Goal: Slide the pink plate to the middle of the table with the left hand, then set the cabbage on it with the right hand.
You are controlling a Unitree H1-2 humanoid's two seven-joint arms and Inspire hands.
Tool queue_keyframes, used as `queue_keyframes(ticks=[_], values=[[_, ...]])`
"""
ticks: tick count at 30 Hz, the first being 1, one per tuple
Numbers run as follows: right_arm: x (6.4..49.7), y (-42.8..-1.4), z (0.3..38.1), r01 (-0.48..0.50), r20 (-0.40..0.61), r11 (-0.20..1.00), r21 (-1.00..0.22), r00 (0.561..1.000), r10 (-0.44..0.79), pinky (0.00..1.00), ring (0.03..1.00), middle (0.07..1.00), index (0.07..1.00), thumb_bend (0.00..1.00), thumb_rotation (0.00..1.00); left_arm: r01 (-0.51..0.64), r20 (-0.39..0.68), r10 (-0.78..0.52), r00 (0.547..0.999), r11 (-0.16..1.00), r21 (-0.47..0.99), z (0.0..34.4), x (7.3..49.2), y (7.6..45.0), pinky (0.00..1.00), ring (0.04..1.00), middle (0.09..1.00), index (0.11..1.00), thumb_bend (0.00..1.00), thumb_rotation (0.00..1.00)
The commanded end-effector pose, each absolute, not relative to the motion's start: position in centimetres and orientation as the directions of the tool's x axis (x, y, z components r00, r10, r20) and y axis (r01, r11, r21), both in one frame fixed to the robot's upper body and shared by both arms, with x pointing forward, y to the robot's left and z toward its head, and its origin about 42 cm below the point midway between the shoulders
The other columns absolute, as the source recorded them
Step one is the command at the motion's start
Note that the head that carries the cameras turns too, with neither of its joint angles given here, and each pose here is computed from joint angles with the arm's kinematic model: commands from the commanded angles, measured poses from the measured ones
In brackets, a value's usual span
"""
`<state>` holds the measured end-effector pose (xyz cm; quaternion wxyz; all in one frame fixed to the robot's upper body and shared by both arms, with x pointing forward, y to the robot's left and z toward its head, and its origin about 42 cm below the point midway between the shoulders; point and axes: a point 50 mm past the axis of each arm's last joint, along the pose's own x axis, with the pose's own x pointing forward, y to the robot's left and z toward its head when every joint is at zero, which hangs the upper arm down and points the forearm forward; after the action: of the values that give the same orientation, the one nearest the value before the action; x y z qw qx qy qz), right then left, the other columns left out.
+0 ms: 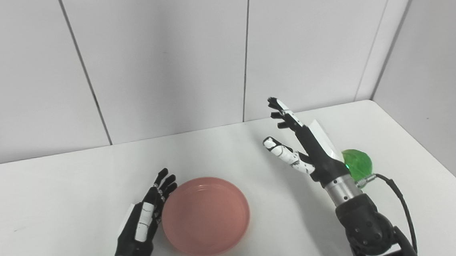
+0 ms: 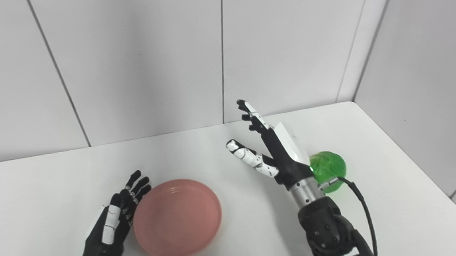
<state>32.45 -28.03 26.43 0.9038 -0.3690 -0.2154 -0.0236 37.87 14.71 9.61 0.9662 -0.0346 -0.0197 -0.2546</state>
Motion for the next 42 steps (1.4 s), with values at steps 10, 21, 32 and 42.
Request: queue_keyframes(ticks=[10, 21, 32, 42], values=[[30.9, -33.9, 32.6, 0.443, 0.559, 0.545, -0.712, 0.828, 0.056, 0.8, 0.884, 0.911, 0.935, 0.95, 0.79, 0.451, -0.091, -0.462, 0.882, 0.885, -0.115, 5.1, 36.4, 19.2, 0.93, 0.936, 0.936, 0.922, 0.93, 0.92], [27.2, -39.7, 34.2, 0.548, 0.537, 0.354, -0.758, 0.832, -0.14, 0.82, 0.903, 0.934, 0.951, 0.95, 0.68, 0.456, -0.113, -0.47, 0.875, 0.881, -0.129, 4.6, 37.0, 21.4, 0.9, 0.915, 0.918, 0.91, 0.94, 0.92], [27.1, -44.7, 30.8, 0.425, 0.331, 0.33, -0.843, 0.893, -0.306, 0.81, 0.925, 0.973, 0.993, 1.0, 0.68, 0.443, -0.118, -0.455, 0.882, 0.889, -0.118, 4.4, 37.3, 23.1, 0.86, 0.893, 0.902, 0.895, 0.93, 0.92], [28.3, -46.1, 28.2, 0.319, 0.199, 0.399, -0.86, 0.928, -0.315, 0.79, 0.918, 0.979, 0.994, 1.0, 0.63, 0.44, -0.124, -0.453, 0.883, 0.89, -0.116, 4.4, 37.3, 23.7, 0.86, 0.895, 0.902, 0.892, 0.92, 0.91]])
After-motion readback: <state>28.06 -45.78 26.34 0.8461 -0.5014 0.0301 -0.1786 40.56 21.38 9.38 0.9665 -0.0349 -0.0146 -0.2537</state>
